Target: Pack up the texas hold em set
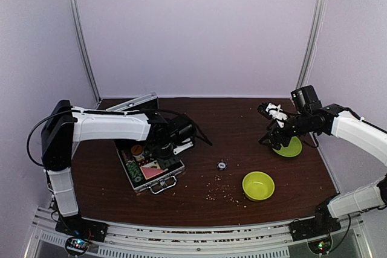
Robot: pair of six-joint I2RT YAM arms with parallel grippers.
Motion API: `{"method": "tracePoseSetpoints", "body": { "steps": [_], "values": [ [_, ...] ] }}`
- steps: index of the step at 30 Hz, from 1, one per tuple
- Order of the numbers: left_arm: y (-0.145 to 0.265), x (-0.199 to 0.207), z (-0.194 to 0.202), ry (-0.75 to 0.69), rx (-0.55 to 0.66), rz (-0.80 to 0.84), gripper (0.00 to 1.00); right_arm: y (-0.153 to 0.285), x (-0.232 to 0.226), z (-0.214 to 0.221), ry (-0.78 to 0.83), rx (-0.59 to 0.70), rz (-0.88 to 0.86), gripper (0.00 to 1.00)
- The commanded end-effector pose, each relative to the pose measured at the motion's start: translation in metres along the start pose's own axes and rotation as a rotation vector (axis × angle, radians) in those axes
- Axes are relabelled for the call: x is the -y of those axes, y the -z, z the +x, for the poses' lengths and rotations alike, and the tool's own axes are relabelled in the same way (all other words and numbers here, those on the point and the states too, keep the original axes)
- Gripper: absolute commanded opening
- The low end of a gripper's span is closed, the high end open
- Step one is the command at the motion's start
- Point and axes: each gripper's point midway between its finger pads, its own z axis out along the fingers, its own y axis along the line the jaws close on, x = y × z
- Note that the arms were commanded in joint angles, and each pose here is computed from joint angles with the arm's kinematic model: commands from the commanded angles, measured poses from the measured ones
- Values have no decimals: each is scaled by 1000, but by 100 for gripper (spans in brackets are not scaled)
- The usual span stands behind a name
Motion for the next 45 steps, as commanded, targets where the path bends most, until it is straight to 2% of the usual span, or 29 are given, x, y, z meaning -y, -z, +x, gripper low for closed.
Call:
{"method": "tracePoseSetpoints", "body": {
  "steps": [1,18,25,30,38,39,40,45],
  "values": [
    [-13,-10,-20,0,41,-38,37,2,3,-6,3,12,2,73],
    [-36,-22,-25,20,39,-133,38,-4,3,-2,-1,-12,-6,73],
    [-21,-22,-25,46,73,-103,56,-3,3,-2,0,-10,-5,73],
    [-3,-23,-28,51,144,-78,69,-3,3,-2,-1,-13,-6,73],
    [-15,-17,-28,-15,118,-67,77,-4,3,-2,-2,-15,-10,73],
    [-18,-16,-28,-24,113,-61,93,-4,3,-1,-1,-15,-10,73],
    [-20,-15,-29,-30,110,-60,97,-3,3,-2,-1,-14,-10,73],
    [-33,-14,-32,-76,89,-69,98,-3,2,-2,-2,-15,-12,73]
  ]
}}
